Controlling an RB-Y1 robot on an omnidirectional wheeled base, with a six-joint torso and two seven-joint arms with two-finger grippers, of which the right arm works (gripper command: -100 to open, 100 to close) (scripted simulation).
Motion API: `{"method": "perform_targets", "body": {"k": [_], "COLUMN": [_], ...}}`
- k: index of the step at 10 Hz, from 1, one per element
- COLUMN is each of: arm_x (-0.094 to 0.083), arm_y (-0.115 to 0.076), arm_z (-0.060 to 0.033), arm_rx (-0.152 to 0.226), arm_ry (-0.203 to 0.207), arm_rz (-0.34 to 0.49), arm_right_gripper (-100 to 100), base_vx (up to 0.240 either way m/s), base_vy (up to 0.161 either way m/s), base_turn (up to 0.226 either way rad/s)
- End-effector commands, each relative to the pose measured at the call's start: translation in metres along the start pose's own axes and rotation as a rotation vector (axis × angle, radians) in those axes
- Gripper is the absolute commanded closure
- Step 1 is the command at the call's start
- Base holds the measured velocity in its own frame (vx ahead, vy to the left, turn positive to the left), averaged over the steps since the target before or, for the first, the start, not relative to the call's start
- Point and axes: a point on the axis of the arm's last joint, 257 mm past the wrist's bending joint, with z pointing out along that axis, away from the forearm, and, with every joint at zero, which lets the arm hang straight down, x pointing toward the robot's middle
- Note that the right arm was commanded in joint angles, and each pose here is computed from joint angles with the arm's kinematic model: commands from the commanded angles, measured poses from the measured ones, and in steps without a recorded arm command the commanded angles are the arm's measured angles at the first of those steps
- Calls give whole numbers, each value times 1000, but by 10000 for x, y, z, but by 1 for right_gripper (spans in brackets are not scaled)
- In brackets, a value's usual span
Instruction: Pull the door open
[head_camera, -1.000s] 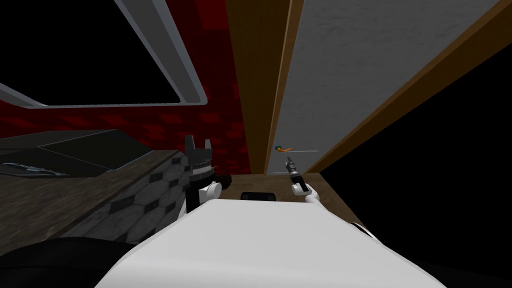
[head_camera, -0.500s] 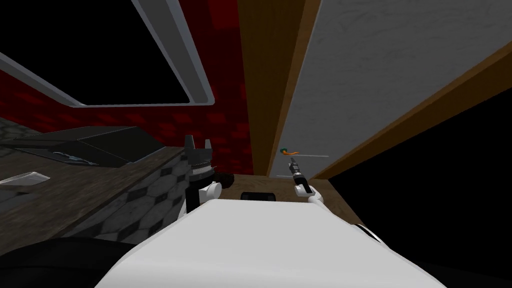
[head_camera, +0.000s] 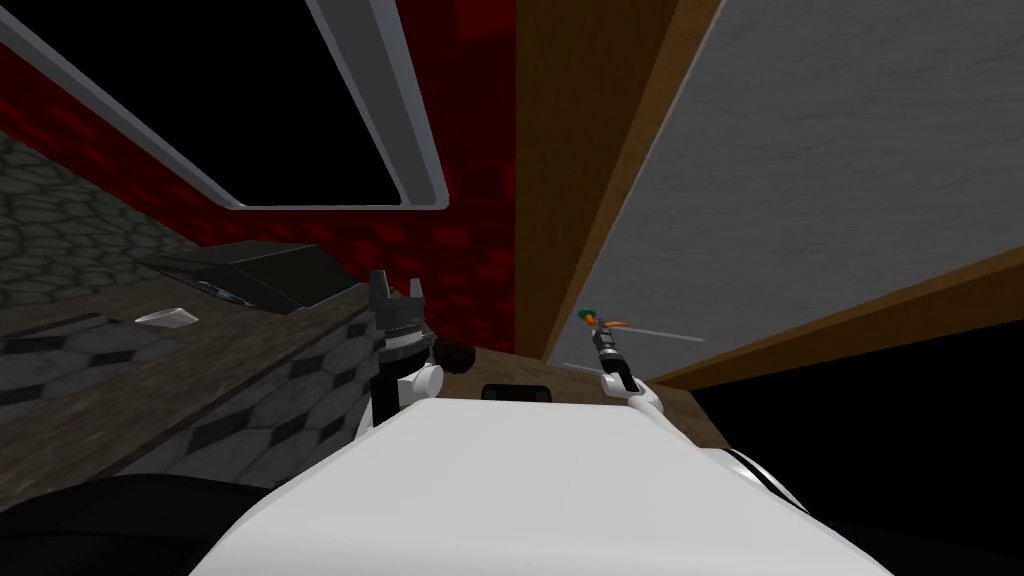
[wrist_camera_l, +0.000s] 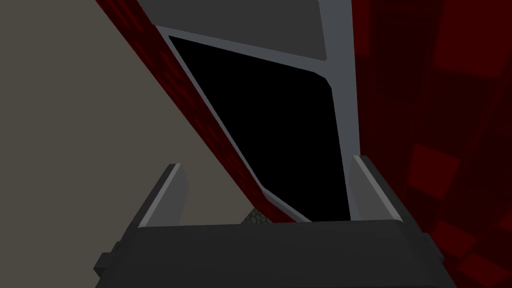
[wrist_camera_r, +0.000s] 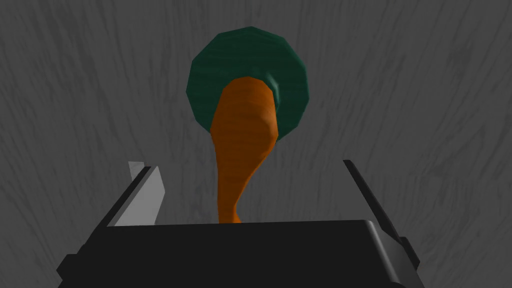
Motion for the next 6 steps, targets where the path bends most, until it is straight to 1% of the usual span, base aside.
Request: {"method": "perform_targets", "body": {"k": [1,2,3,6], "arm_x": [-268,-182,-182,-182], "arm_y": [14,16,16,16], "arm_z": [-39,-24,-24,-24], "arm_rx": [-1,-3,-3,-3], "arm_ry": [-47,-29,-29,-29], "arm_rz": [1,0,0,0], "arm_right_gripper": [-100,-100,100,100], "base_vx": [150,68,-9,-19], "base_vy": [-24,-18,1,3], "base_turn": [311,52,-46,-3]}}
